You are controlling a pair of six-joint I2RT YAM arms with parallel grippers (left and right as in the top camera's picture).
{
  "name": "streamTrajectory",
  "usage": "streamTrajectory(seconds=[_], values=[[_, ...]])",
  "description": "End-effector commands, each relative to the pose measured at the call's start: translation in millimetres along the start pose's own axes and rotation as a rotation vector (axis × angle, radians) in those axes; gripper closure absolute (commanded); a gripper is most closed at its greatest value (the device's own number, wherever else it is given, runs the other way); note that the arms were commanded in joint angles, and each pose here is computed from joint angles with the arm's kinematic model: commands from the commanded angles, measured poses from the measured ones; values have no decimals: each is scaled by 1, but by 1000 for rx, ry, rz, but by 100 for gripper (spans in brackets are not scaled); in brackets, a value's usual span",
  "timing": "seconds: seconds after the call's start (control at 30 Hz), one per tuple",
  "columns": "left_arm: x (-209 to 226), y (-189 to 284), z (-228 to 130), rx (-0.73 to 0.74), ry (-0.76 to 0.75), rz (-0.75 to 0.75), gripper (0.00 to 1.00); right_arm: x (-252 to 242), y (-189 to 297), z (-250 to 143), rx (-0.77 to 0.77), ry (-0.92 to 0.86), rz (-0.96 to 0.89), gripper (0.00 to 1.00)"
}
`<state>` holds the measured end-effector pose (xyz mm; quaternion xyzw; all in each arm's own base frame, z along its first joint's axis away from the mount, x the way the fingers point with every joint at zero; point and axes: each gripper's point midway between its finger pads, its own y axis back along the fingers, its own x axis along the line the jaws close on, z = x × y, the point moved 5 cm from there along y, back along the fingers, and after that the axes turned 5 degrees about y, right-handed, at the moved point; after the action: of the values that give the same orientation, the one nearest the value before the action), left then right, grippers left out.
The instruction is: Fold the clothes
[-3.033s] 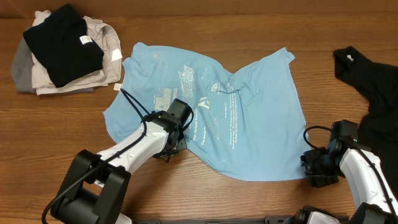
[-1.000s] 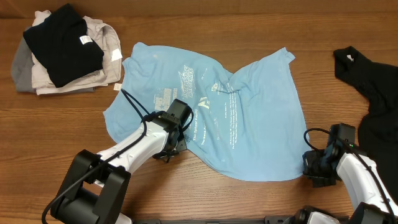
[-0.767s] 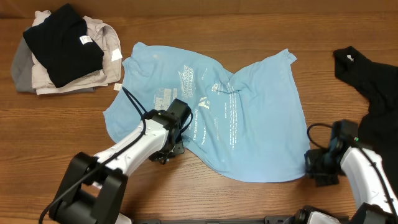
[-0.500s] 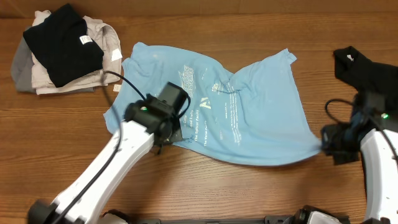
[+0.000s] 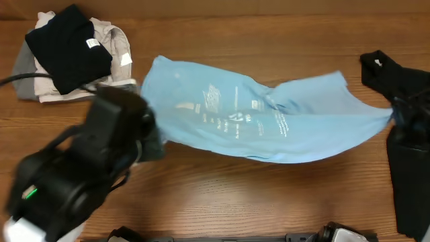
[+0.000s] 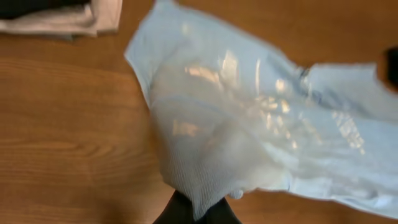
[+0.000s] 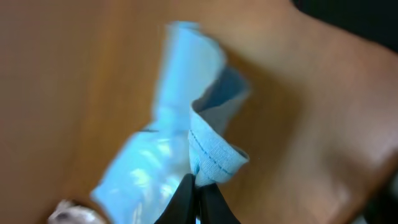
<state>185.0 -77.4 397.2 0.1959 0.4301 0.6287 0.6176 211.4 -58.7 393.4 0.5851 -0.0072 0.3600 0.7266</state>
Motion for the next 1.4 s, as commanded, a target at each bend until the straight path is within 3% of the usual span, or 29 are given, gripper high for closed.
streamTrajectory(seconds=[0.0, 0.27, 0.47, 0.6, 0.83, 0.97, 1.03, 1.17, 1.37], values=[[5, 42, 10, -95, 0, -51, 96, 13, 43, -7, -74, 104, 159, 96], [9, 110, 16, -229, 14, -207, 96, 20, 94, -19, -175, 158, 316, 96], [1, 117, 31, -293, 29, -245, 96, 27, 87, -12, -158, 160, 312, 96], [-26, 82, 67, -326, 44, -176, 96, 53, 48, 16, -80, 155, 316, 96], [-90, -31, 163, -470, 6, -70, 96, 125, -22, 60, 96, 153, 557, 96], [-97, -71, 209, -569, 4, -39, 96, 151, -35, 74, 134, 159, 688, 96], [-93, -56, 229, -652, 29, -54, 96, 158, -25, 82, 109, 165, 748, 96], [-73, 20, 256, -854, 66, -93, 96, 160, 20, 103, -27, 192, 840, 96], [-46, 114, 238, -1002, 48, -87, 96, 133, 89, 116, -218, 204, 844, 96]])
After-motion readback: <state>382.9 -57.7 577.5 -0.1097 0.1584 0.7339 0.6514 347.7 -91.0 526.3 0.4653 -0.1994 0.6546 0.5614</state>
